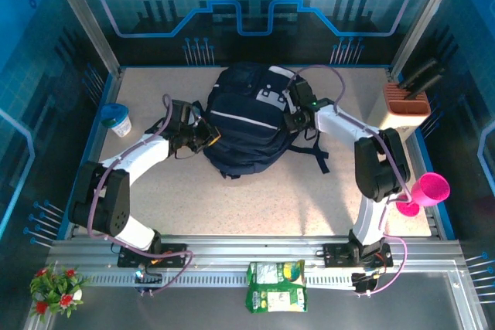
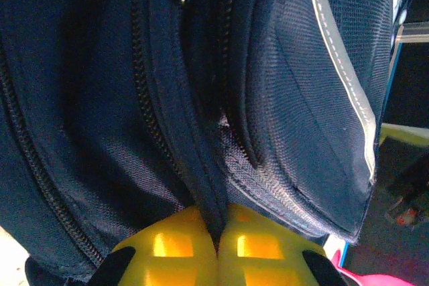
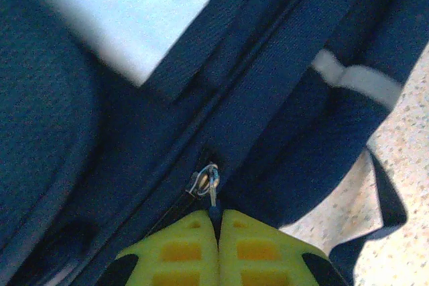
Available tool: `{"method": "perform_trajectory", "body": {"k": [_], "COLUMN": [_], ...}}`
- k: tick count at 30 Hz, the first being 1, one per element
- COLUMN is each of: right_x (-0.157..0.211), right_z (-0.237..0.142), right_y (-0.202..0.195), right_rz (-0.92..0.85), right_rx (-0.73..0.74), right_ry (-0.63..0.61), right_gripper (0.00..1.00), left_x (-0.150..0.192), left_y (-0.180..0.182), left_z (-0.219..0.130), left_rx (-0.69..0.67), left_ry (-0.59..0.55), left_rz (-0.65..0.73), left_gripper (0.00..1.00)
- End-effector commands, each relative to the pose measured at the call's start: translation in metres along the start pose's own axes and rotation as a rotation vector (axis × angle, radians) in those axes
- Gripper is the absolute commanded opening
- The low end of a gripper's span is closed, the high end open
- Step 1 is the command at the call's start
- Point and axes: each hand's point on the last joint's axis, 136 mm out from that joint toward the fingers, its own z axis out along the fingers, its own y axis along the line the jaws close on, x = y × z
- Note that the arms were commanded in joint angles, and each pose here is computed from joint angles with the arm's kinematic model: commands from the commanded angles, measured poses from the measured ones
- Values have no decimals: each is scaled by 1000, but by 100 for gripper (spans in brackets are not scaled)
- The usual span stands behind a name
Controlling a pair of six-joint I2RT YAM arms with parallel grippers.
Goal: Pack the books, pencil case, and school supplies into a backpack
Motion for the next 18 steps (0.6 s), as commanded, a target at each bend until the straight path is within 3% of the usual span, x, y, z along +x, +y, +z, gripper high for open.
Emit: {"method": "perform_trajectory", "body": {"k": [1, 9, 18], "right_x": [-16, -12, -10], "right_z": [1, 0, -59], "right_y": [-48, -55, 24], "right_rz": [111, 228, 193], "right_rx": [94, 120, -332], "right_ry": [-6, 41, -78], "right_gripper": [5, 21, 64], "left_x": [4, 3, 1], "left_y": [-5, -7, -10], "left_z": [-9, -7, -4], "left_rx": [3, 13, 32], "left_ry": [42, 50, 44], "left_rz": [64, 65, 43], "left_gripper": [0, 0, 0]}}
